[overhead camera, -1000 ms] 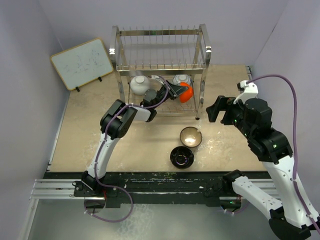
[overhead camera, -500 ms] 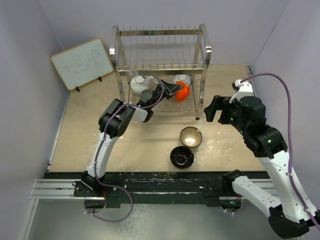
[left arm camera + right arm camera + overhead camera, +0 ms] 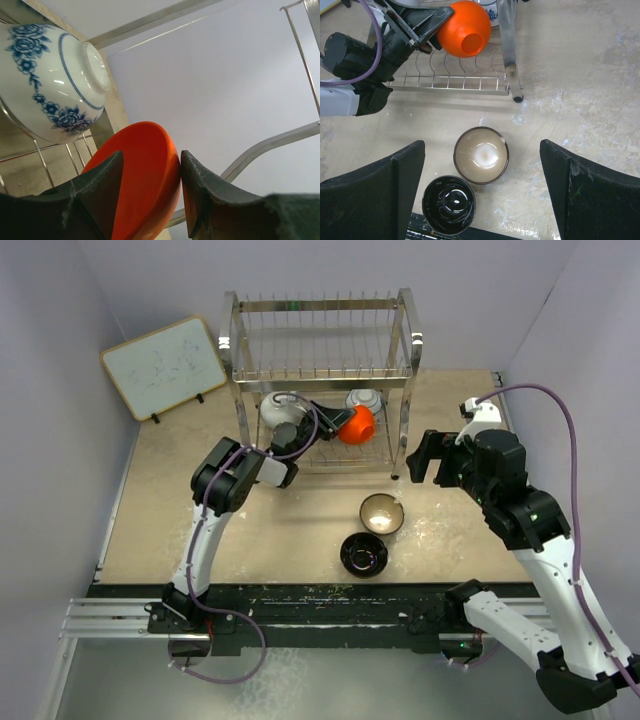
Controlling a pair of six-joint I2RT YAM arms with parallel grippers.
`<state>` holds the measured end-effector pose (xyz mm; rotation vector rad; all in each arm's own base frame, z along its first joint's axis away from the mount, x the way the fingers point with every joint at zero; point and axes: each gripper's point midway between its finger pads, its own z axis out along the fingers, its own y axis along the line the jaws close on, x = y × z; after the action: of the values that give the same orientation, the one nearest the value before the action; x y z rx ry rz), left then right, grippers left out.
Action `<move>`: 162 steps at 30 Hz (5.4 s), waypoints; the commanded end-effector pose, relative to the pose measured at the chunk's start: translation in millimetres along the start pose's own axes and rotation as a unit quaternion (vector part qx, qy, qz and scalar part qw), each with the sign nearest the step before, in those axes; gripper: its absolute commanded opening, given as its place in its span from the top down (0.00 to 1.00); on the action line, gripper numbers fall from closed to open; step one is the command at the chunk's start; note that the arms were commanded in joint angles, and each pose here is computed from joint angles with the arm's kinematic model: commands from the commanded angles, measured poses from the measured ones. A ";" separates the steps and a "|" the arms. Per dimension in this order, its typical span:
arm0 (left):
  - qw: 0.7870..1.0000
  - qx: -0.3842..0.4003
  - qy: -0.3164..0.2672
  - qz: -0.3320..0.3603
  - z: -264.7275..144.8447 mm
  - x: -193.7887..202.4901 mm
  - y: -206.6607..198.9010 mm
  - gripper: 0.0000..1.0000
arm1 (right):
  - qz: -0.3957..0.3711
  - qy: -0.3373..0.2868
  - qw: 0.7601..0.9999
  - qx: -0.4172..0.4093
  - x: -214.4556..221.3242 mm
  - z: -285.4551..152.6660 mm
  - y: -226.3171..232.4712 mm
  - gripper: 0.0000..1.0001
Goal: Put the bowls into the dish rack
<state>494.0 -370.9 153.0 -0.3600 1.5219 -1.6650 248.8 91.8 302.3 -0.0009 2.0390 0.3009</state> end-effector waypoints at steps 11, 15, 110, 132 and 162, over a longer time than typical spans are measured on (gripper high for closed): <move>0.996 -0.064 -0.041 0.044 -11.9 -35.2 1.1 0.49 | -0.006 -0.022 1.000 0.002 -10.5 3.6 -0.4 0.02; 0.994 -0.084 -0.044 0.055 -11.8 -40.7 -1.6 0.38 | -0.004 -0.023 1.000 0.001 -10.1 2.7 -0.3 0.02; 0.856 -0.348 -0.003 0.382 -14.8 -42.0 44.2 0.84 | -0.001 -0.020 1.000 0.014 -4.4 1.2 -6.4 0.01; 0.848 -0.321 0.002 0.422 -20.6 -54.7 41.4 0.47 | -0.004 -0.015 1.000 0.009 -4.3 6.6 -3.5 0.01; 0.834 -0.147 0.153 0.508 -175.2 99.1 -120.9 0.01 | 0.009 -0.035 0.999 0.014 -13.6 -21.2 -8.1 0.02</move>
<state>297.0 -331.0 157.4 0.4955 1.8295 -0.6005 241.3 85.1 297.8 0.0178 2.0334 0.2859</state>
